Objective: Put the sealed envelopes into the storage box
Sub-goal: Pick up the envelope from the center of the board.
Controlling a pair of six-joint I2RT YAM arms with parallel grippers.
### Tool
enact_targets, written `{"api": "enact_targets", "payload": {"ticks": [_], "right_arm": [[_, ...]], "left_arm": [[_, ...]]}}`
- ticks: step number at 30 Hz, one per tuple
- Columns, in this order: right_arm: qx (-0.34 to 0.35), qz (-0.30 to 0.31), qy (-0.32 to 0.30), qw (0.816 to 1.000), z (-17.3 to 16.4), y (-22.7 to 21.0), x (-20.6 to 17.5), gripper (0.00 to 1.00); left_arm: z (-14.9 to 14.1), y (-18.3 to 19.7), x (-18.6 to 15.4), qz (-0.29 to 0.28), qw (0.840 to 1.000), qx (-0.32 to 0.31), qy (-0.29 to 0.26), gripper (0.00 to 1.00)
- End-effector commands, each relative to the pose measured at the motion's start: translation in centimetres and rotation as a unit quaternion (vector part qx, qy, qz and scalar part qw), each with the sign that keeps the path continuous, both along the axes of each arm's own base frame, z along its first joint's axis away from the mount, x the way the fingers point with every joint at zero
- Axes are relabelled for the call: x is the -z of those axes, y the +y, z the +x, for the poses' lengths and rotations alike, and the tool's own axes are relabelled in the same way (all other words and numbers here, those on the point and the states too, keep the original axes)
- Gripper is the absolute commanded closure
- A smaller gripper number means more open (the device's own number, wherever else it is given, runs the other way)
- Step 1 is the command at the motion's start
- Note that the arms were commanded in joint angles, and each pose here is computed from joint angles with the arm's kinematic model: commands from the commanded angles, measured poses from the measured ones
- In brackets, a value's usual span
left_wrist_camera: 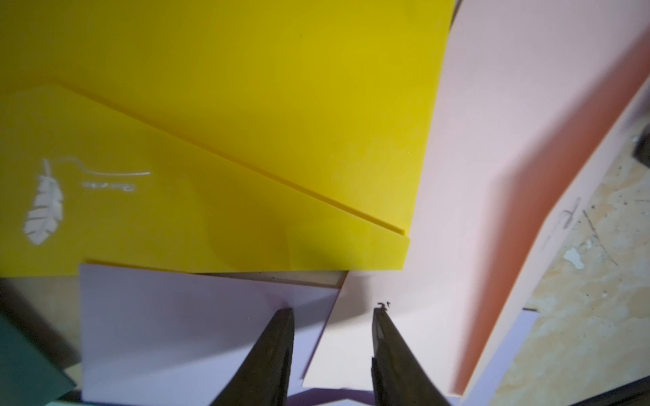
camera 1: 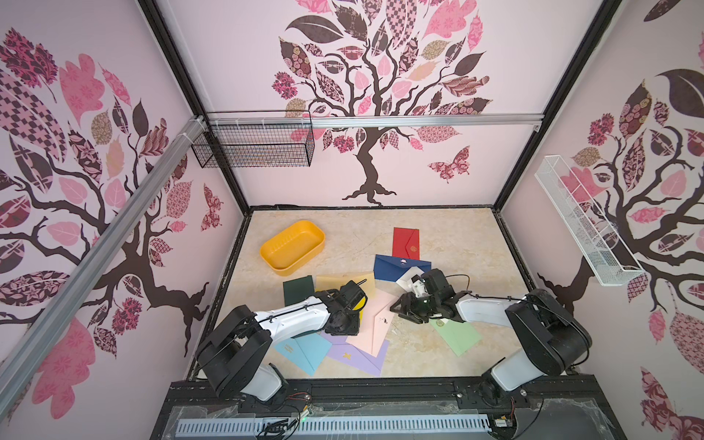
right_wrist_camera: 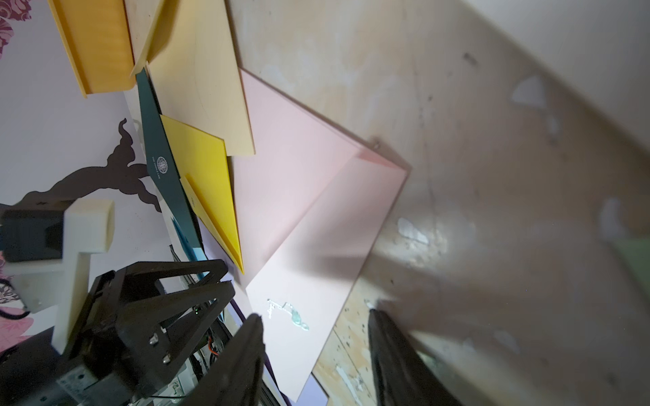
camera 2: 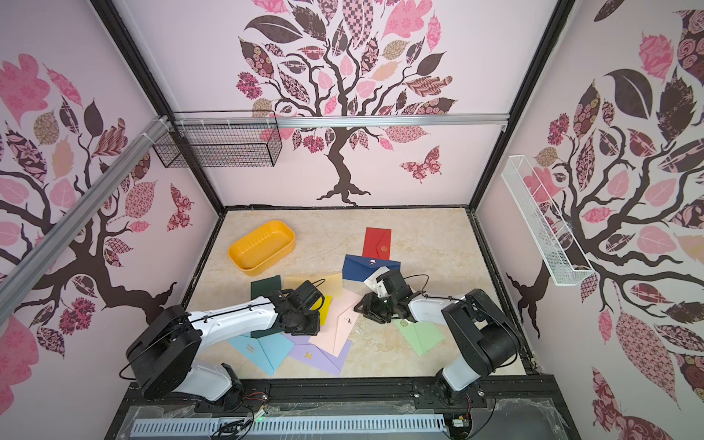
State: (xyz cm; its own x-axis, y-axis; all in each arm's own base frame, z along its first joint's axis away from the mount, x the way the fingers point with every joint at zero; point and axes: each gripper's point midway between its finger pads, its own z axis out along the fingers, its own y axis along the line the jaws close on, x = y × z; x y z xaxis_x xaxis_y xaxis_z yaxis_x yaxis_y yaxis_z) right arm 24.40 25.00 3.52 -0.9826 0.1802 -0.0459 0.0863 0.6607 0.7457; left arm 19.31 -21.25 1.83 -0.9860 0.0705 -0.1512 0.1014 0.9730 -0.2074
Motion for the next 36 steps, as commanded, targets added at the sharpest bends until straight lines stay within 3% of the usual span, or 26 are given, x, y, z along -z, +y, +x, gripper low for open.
{"api": "enact_targets", "payload": {"ticks": [1, 6, 18, 36], "right_arm": [[0.003, -0.032, 0.03, 0.999, -1.5, -0.8, 2.3, 0.47], [-0.001, -0.041, 0.04, 0.998, -2.3, -0.7, 3.1, 0.47], [-0.001, 0.008, 0.051, 0.999, -2.4, 1.1, 2.8, 0.47], [0.0, -0.003, 0.055, 0.999, -2.3, 0.9, 3.3, 0.47]], "left_arm": [[0.1, -0.2, 0.9, -0.002, 1.0, 0.0, 0.007, 0.56], [-0.2, -0.6, 1.2, -0.012, 1.0, 0.001, 0.013, 0.55], [-0.6, -4.2, 0.5, -0.117, 0.993, 0.021, 0.027, 0.61], [1.2, -6.2, -5.2, -0.23, 0.973, 0.011, -0.026, 0.62]]}}
